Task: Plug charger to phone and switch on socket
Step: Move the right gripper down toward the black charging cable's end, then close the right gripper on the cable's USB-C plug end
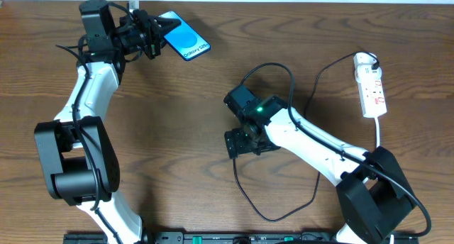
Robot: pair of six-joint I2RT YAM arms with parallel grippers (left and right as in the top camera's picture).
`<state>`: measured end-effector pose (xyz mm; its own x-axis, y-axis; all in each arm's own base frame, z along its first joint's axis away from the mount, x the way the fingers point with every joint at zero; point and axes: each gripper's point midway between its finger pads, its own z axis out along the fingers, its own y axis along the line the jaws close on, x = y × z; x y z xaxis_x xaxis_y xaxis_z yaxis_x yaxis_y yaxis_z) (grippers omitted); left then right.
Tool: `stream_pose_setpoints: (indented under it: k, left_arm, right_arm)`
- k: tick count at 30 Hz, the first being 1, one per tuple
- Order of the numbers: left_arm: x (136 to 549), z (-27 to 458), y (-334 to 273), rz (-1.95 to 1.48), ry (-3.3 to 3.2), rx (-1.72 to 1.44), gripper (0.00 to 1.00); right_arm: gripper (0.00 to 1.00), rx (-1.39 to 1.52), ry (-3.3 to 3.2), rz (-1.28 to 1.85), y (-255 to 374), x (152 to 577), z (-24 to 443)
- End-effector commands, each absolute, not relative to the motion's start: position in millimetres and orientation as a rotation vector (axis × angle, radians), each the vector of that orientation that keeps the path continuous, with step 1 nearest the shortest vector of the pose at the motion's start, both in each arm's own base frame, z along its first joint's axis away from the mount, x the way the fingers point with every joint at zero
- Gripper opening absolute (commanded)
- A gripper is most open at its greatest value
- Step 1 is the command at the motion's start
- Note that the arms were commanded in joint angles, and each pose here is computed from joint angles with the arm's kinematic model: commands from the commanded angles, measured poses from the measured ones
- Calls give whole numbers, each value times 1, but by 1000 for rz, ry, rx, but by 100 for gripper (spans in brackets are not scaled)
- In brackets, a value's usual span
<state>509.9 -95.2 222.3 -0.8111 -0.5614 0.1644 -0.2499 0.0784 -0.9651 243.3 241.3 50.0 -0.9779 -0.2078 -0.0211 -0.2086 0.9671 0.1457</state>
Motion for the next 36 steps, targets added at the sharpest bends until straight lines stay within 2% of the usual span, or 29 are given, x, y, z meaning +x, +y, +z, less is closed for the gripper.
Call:
stream_pose_setpoints:
  k: [1,13,25,36]
  left_arm:
    - [504,249,-96,-1820,2085,-724,7]
    - [504,249,-96,-1820,2085,-724,7]
    - [504,249,-96,-1821,2085,-724,7]
    - [503,249,-96,-1821,2085,-723,7]
  right_arm:
    - [89,-357,3105,235,244,242,51]
    - [88,-349,3120,197,242,236,43]
    - [80,-337,3162,54,243,231,6]
    - [69,-343,3180,-63,233,231,-14]
